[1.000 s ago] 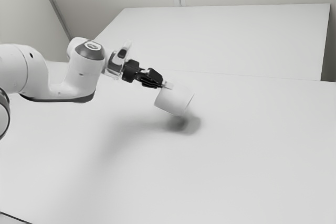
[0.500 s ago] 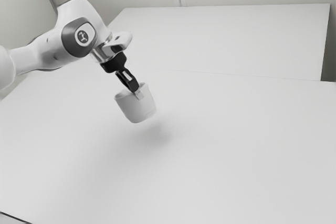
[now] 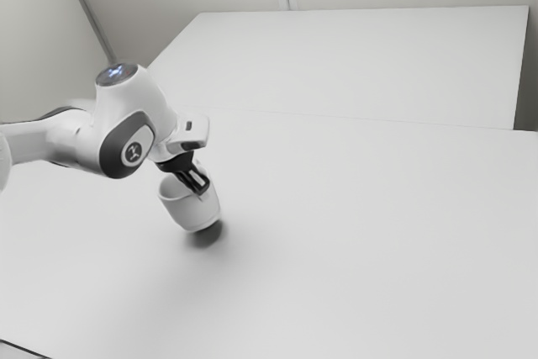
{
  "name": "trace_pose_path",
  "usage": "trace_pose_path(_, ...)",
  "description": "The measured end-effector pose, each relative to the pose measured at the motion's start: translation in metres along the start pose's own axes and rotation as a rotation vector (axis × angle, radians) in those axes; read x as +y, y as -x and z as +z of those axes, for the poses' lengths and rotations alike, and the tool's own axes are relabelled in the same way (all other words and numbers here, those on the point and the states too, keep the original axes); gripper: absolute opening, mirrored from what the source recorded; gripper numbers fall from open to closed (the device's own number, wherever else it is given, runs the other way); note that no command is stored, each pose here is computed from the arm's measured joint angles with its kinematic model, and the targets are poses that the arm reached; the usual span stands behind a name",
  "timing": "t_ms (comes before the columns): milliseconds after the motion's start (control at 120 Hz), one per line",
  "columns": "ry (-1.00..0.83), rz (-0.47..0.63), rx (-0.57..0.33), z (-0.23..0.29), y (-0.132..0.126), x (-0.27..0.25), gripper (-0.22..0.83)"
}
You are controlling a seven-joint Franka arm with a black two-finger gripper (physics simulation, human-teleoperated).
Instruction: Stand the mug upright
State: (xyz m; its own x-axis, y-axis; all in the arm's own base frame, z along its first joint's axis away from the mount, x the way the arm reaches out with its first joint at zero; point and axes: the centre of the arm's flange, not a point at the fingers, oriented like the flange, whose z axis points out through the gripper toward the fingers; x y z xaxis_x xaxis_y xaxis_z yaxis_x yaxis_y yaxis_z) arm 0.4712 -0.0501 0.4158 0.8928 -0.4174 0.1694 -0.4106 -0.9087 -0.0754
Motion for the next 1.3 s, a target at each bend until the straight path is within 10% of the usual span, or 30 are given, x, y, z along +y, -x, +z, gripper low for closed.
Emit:
trace_pose_path(250, -0.059, -0.062, 0.104, 0.016, 0.007, 0.001, -0.17)
trace_pose_path(800, -0.024, -0.179, 0.042, 0.052, 0.013, 0.002, -0.17)
trace_pose_path(1067, -0.016, -0.186, 0.047, 0.049, 0.010, 0.006, 0.32)
trace_pose_path(1300, 0.058, -0.299, -0.003, 0.006, -0.014, -0.003, 0.52)
